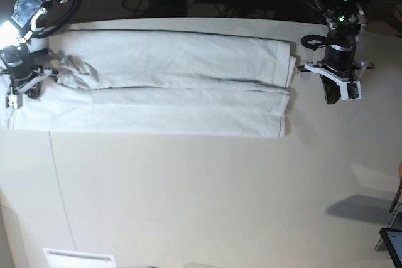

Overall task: Fold the T-shirt properly
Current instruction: 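Open the left gripper and lift it off the folded shirt, then lower the left gripper back onto the folded shirt's end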

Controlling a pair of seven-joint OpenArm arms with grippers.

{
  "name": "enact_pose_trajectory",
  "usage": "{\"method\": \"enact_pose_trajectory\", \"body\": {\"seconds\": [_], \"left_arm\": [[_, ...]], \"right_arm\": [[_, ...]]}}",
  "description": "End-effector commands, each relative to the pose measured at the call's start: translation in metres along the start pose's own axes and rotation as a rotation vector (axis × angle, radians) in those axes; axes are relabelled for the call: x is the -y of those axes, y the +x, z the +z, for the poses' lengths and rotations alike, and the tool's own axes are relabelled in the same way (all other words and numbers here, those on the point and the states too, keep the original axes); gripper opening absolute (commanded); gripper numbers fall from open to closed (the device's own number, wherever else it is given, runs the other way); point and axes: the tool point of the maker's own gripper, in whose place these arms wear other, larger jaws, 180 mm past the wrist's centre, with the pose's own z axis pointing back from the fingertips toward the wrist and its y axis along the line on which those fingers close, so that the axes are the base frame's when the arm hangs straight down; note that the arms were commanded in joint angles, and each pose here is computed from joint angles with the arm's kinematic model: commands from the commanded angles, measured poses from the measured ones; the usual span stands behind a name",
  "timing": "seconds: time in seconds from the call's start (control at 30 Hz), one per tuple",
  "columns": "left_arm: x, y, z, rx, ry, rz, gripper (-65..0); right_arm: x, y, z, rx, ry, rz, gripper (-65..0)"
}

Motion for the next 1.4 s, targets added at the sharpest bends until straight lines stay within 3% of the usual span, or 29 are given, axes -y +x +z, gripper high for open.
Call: {"method": "enact_pose_trajectory", "body": {"seconds": [0.0, 0.17, 0.3, 0.4, 0.57, 0.67, 1.0, 1.23, 1.37], "left_arm": [[-0.005, 0.017, 0.004, 0.045, -0.016, -0.024, -57.1], [-0.025, 0.021, 0.020, 0.026, -0.123, -0.035, -37.0], [-0.045, 0.015, 0.028, 0.001, -0.155, 0.029, -20.5], [-0.051, 0.007, 0.024, -0.008, -0.191, 0.106, -14.3], [-0.046, -0.017, -0.004, -0.050, -0.283, 0.261, -13.9], [-0.037, -0.028, -0.015, -0.082, -0.322, 0.300, -14.3], [0.021, -0.038, -0.037, -0.147, -0.476, 0.299, -14.4], [0.049, -0.053, -0.044, -0.179, -0.521, 0.373, -14.4], [0.077, -0.056, -0.046, -0.211, -0.594, 0.344, -14.6]], "right_arm": [[0.009, 0.014, 0.004, 0.034, -0.026, 0.013, -64.7], [0.009, 0.013, 0.004, 0.033, -0.026, 0.013, -64.7], [0.009, 0.013, 0.004, 0.033, -0.026, 0.013, -64.7], [0.009, 0.013, 0.004, 0.031, -0.026, 0.014, -64.7], [0.009, 0.012, 0.004, 0.030, -0.026, 0.014, -64.7], [0.009, 0.011, 0.004, 0.028, -0.026, 0.014, -64.7], [0.008, 0.010, 0.004, 0.026, -0.025, 0.013, -64.7], [0.008, 0.010, 0.004, 0.026, -0.025, 0.013, -64.7], [0.008, 0.010, 0.004, 0.026, -0.025, 0.013, -64.7]]}}
